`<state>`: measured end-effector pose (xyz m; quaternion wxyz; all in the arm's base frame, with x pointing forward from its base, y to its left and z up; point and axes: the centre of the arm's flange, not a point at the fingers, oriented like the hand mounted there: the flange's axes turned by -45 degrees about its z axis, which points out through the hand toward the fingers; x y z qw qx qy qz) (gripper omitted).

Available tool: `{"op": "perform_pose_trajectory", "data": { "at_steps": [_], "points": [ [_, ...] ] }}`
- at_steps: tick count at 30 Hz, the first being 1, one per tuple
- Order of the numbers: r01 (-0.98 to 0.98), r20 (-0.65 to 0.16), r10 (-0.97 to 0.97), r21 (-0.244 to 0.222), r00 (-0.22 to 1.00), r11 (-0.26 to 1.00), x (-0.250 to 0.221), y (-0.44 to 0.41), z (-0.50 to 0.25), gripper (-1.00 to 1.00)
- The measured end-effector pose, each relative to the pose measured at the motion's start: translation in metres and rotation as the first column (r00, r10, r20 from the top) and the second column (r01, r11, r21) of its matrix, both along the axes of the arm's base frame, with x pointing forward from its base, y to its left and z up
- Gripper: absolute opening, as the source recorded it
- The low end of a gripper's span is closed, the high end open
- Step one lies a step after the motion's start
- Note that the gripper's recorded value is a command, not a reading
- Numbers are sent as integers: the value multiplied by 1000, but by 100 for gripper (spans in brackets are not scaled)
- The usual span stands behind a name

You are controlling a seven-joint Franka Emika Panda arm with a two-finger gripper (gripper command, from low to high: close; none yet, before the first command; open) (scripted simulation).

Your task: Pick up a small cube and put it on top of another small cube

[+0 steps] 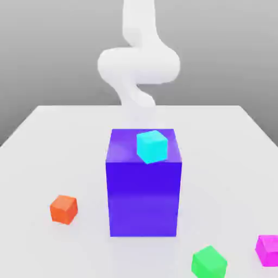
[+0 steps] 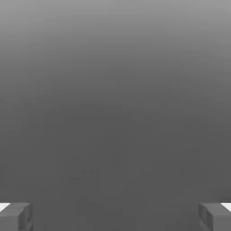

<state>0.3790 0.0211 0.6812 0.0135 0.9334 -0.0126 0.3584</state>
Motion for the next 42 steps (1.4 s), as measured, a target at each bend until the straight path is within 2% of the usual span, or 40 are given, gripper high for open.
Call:
{"op": "perform_pose_trajectory", "data": {
  "at_steps": [9, 17, 24, 31, 33, 36, 37, 42],
  "points": [
    [37, -220, -53, -76, 974, 996, 91, 76, -133, 0],
    [16, -386, -53, -98, 921, 995, 123, 144, -266, 0],
    [-10, -519, -26, -68, 854, 998, 114, 204, -378, 0],
    [-21, -642, 23, 11, 766, 1000, 74, 264, -471, 0],
    [-19, -662, 34, 30, 749, 999, 66, 275, -496, 0],
    [-18, -667, 37, 35, 744, 999, 63, 278, -542, 0],
    [-19, -668, 37, 35, 743, 999, 62, 278, -550, -100],
    [-19, -667, 39, 37, 744, 999, 63, 278, -550, -100]
  ]
}}
